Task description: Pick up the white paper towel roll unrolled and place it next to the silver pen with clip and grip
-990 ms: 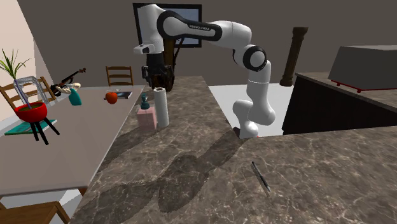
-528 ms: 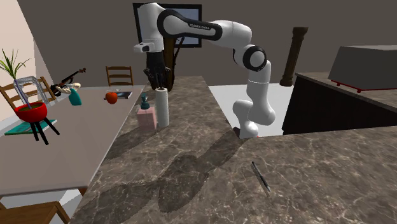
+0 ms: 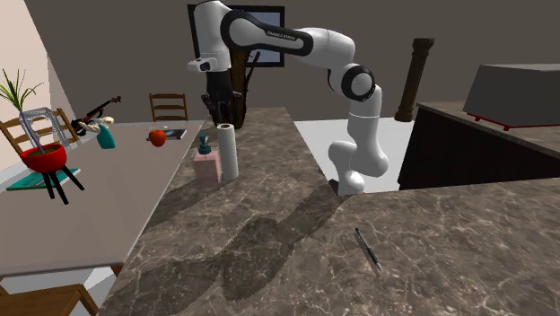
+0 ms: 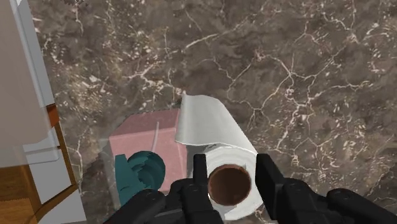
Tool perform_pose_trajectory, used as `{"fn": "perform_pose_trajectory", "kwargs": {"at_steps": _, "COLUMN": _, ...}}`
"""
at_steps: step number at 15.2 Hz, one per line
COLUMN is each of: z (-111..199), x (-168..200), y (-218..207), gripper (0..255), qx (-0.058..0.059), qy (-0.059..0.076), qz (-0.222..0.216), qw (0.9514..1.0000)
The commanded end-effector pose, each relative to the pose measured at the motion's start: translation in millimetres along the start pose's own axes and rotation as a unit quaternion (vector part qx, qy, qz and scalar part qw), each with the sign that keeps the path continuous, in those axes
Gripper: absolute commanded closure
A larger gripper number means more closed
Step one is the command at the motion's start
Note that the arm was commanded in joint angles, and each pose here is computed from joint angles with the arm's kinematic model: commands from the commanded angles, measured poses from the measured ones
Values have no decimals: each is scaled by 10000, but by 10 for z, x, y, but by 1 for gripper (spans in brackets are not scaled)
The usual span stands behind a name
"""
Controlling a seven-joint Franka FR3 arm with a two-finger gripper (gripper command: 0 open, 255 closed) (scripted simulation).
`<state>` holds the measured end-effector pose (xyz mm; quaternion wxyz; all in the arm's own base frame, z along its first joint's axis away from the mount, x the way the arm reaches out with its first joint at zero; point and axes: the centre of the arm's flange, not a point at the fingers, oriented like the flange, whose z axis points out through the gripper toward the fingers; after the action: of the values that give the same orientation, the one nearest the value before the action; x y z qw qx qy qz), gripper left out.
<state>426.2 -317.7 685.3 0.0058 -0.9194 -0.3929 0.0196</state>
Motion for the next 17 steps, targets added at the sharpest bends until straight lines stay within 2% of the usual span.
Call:
{"fn": "perform_pose_trajectory", "kwargs": {"at_steps": 1, "z": 49, "x": 64, "y": -122, "gripper": 0, "qx": -239, "qy": 155, "qz": -138, "qw": 9995}}
{"fn": "perform_pose_trajectory", "kwargs": {"at_steps": 2, "z": 101, "x": 127, "y": -244, "gripper": 0, "qx": -478, "qy": 311, "qz": -277, "qw": 9980}}
{"fn": "perform_pose_trajectory", "kwargs": {"at_steps": 3, "z": 138, "x": 167, "y": -324, "gripper": 0, "qx": -635, "qy": 413, "qz": -367, "qw": 9965}}
{"fn": "perform_pose_trajectory", "kwargs": {"at_steps": 11, "z": 533, "x": 201, "y": -275, "gripper": 0, "qx": -635, "qy": 413, "qz": -367, "qw": 9965}}
{"fn": "perform_pose_trajectory", "kwargs": {"at_steps": 17, "z": 533, "x": 201, "y": -275, "gripper": 0, "qx": -635, "qy": 413, "qz": -367, "qw": 9965}}
